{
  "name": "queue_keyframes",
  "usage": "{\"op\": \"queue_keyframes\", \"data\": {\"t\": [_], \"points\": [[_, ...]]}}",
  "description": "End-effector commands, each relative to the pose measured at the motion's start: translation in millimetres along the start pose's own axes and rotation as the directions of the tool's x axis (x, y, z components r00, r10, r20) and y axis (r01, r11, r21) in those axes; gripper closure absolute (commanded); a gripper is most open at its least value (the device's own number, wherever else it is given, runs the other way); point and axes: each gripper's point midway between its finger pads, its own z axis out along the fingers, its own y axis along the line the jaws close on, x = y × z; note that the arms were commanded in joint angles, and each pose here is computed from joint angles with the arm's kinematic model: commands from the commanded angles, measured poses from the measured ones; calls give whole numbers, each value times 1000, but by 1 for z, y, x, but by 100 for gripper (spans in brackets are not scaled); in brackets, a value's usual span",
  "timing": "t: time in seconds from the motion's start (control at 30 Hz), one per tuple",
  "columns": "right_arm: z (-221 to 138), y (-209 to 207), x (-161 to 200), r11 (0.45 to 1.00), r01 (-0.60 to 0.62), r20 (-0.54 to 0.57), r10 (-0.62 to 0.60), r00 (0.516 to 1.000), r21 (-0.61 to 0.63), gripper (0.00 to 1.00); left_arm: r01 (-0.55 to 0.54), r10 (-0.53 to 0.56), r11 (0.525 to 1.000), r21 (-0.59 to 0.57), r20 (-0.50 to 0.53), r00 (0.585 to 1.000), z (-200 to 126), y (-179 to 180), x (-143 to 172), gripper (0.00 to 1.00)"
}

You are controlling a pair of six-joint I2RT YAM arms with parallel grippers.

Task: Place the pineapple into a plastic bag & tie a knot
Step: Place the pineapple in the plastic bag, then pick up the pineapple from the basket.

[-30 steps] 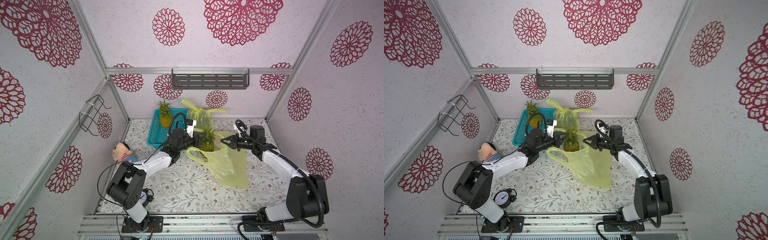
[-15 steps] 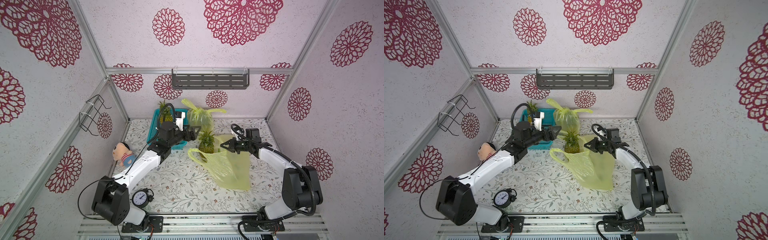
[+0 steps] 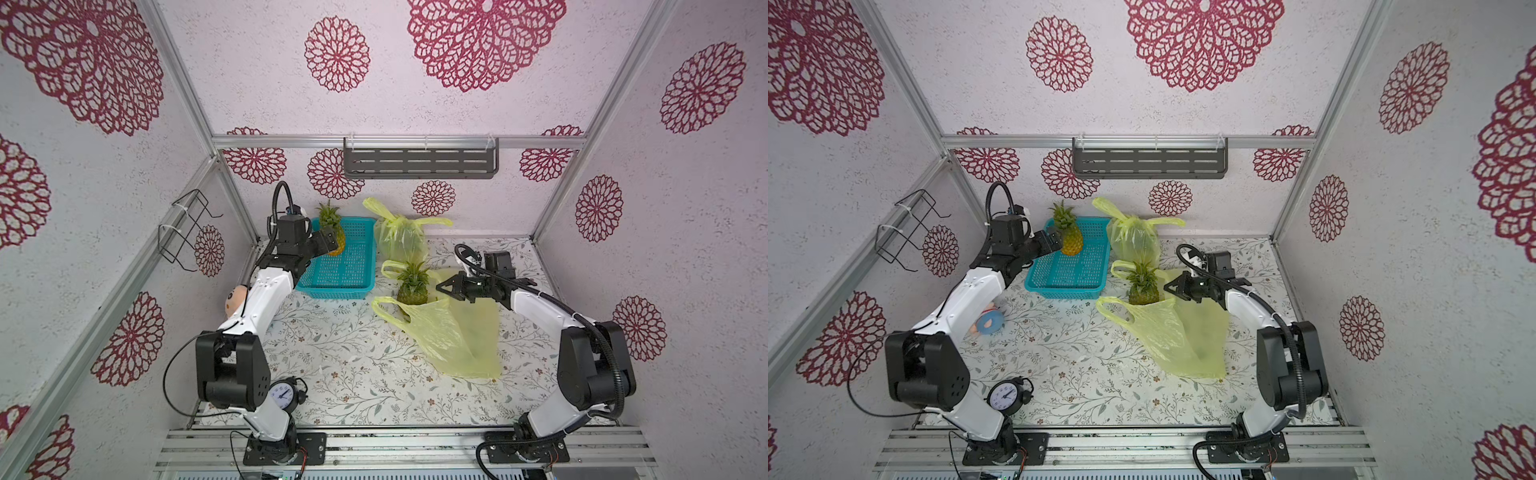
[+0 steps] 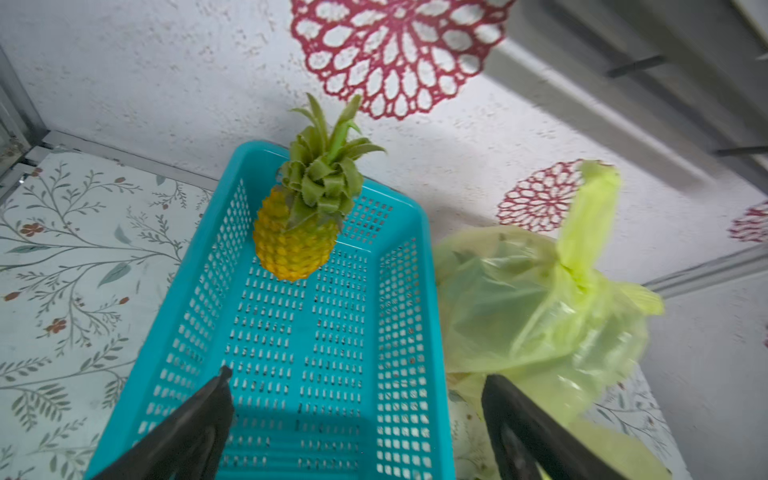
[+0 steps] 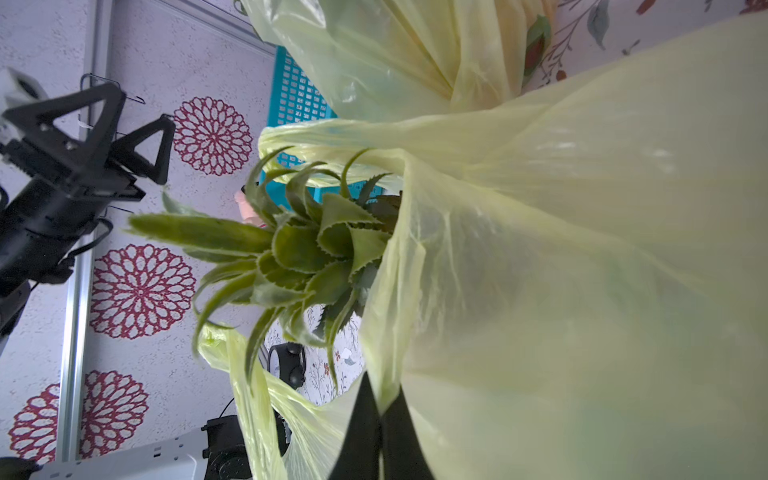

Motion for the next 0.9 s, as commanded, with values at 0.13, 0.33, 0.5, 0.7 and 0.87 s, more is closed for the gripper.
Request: {"op": "queue_keyframes", "data": {"t": [0.13,0.33,0.5,0.7,0.87], "points": [[1,11,-9,998,66,14,-66,998,-2,100,-83,82,996,18,40,996,68,6,-31,3],[5,10,-2,998,66,3,-66,998,-7,100,-107,102,994,36,111,988,121,14,-44,2],[8,9,4,998,56,-2,-56,998,-15,100,-120,115,992,25,146,983,154,22,-50,0],[11,7,9,999,43,-8,-43,999,-12,100,-142,130,989,38,226,965,169,22,-61,3],[13,5,12,999,32,-13,-32,999,-10,100,-161,133,982,95,249,959,178,16,-68,3]]}}
